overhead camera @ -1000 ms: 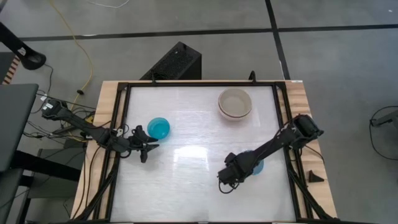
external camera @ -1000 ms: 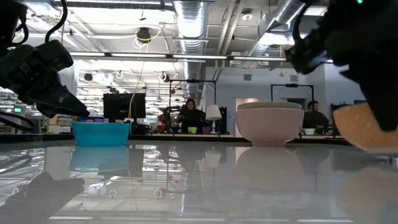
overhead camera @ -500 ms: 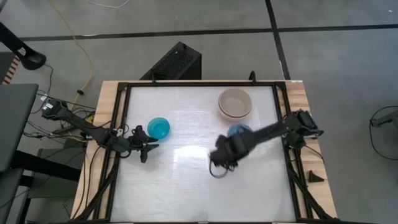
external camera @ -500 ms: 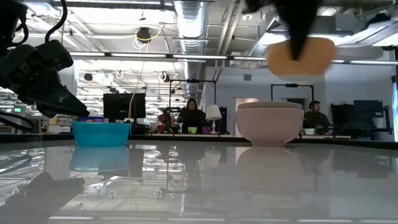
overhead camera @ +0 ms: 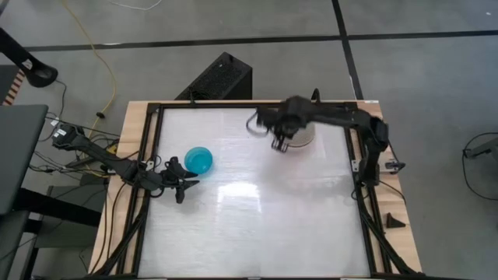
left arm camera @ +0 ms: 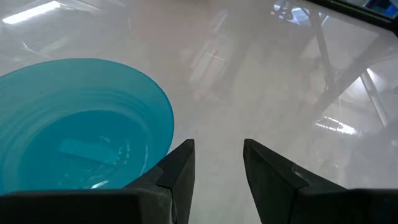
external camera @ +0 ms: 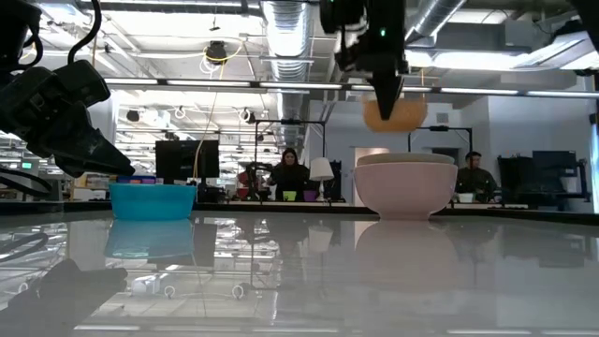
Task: Nest bowls inside each other by size order
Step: Stack the blue bowl on top of the gray bowl
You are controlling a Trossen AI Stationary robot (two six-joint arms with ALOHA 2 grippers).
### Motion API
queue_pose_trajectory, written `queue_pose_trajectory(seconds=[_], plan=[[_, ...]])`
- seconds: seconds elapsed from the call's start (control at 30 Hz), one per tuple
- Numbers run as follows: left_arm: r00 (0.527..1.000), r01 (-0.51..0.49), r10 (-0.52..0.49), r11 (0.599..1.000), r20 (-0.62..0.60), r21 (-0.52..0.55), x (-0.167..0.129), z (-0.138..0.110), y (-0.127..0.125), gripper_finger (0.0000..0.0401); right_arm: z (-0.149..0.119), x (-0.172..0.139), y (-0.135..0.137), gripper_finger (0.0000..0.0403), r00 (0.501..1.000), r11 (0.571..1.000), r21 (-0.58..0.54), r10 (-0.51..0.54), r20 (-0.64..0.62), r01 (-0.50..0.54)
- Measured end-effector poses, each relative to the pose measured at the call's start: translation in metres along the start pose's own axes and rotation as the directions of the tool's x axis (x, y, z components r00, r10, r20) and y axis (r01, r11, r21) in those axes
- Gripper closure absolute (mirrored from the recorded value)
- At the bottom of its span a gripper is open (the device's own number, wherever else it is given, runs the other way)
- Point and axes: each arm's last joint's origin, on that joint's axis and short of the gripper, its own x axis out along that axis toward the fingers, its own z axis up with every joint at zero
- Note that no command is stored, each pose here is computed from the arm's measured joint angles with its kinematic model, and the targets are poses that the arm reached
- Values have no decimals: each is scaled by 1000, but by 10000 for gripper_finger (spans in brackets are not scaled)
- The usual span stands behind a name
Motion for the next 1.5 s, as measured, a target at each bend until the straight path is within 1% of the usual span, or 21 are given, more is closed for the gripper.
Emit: queue_pose_trajectory(seconds=[0.1,0.2,0.43,0.6,0.67,0.8,0.97,1.23,1.5], plan=[[1000,0,0,1000,0,0,0,0,0,276,4,8,-21,358,999,999,22,43,-3,-43],[1000,0,0,1000,0,0,0,0,0,276,2,22,-29,358,997,997,32,77,-6,-77],[1000,0,0,1000,0,0,0,0,0,276,-6,53,-25,358,995,995,39,96,-32,-95],[1000,-1,1,1000,0,0,0,0,0,276,-6,71,-19,358,994,993,43,109,1,-109],[1000,0,0,1000,0,0,0,0,0,276,-8,75,-17,358,993,992,42,118,-10,-118],[1000,-1,1,1000,0,0,0,0,0,276,-9,82,-11,358,992,991,32,128,-5,-128],[1000,0,0,1000,0,0,0,0,0,276,-14,89,-8,357,991,991,26,131,-33,-130],[1000,0,0,1000,0,0,0,0,0,276,-13,87,-4,322,992,992,18,128,-20,-128],[1000,0,0,1000,0,0,0,0,0,276,-14,89,-9,293,992,987,108,124,-37,-119]])
